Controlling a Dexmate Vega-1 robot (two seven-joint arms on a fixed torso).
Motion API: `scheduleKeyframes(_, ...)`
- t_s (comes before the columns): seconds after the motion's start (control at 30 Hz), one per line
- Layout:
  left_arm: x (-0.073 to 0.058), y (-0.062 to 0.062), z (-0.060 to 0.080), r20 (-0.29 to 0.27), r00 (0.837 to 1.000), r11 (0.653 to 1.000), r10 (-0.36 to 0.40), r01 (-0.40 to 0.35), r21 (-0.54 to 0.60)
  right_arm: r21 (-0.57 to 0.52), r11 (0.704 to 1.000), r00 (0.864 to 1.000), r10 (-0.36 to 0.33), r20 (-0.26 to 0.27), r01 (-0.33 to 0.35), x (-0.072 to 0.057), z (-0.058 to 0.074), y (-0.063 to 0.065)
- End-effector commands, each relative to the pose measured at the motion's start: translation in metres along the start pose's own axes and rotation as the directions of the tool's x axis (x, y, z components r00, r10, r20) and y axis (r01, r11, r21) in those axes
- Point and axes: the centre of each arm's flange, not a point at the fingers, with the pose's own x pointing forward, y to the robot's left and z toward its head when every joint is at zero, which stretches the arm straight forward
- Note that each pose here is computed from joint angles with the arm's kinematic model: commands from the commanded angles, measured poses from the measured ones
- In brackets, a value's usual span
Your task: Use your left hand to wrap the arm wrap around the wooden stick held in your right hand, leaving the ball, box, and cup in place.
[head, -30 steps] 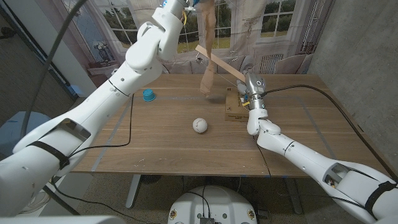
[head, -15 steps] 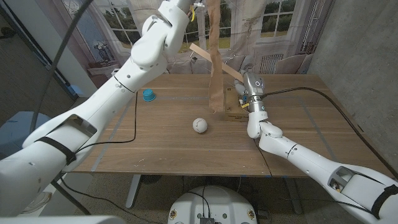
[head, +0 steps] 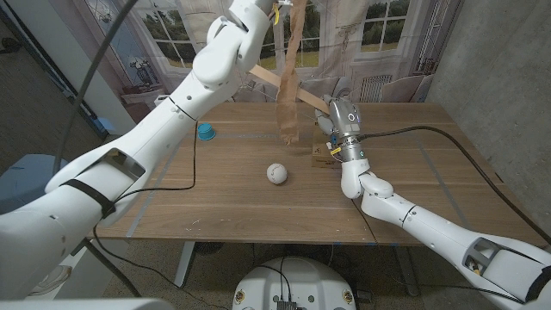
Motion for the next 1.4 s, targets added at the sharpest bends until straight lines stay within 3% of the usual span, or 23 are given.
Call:
scheduleKeyframes(0.03, 0.013, -0.010, -0.001, -0.012, 1.000, 1.000, -0.016, 0.016, 0.026, 0.002, 0.999, 0.994, -0.039, 0.102, 0.039, -0.005, 0.018, -0.001)
scheduleKeyframes(0.53, 0.016, -0.028, -0.011, -0.037, 0.998, 0.996, -0.048, 0.051, 0.079, 0.013, 0.998, 0.991, -0.055, 0.118, 0.054, 0.001, 0.020, 0.002)
scheduleKeyframes(0.87, 0.012, -0.050, -0.016, -0.042, 0.994, 0.986, -0.097, 0.102, 0.133, 0.021, 0.998, 0.991, -0.068, 0.111, 0.066, 0.006, 0.015, 0.003)
scheduleKeyframes(1.4, 0.008, -0.086, -0.022, -0.082, 0.982, 0.965, -0.169, 0.182, 0.188, 0.041, 0.992, 0.988, -0.119, 0.099, 0.116, 0.007, 0.008, -0.006)
